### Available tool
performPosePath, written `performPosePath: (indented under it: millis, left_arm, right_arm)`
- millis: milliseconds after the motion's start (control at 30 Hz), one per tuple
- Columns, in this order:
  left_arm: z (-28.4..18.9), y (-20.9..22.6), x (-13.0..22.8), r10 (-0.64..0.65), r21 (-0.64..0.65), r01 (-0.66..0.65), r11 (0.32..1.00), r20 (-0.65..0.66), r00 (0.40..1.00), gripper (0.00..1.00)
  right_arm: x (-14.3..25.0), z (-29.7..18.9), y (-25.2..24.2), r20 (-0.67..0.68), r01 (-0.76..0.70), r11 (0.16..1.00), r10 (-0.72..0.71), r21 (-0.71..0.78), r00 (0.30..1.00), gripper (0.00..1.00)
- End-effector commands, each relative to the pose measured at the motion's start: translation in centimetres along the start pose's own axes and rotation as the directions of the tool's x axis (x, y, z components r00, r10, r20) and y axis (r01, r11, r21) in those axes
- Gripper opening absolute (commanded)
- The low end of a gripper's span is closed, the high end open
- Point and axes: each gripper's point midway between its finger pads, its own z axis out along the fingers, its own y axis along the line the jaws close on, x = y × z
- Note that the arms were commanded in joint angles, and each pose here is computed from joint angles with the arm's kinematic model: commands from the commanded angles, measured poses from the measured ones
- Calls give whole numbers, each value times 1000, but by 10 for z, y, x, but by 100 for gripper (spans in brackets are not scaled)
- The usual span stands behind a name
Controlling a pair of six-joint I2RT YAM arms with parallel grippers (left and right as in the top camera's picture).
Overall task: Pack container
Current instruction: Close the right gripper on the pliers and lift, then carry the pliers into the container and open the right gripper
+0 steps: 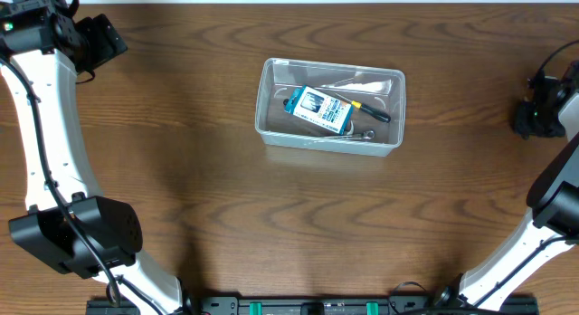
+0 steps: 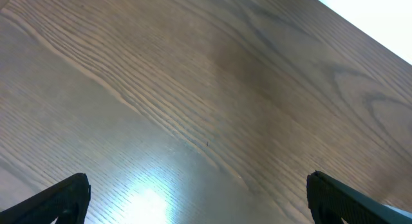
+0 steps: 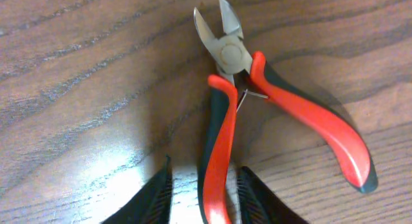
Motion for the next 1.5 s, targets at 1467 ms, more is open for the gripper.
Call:
performPosePath:
  millis: [1467]
  left_arm:
    - [1, 2, -1, 2, -16, -2, 1000, 3, 1000, 98]
  right_arm:
    - [-140, -180, 210, 280, 445, 895, -420, -30, 863, 1]
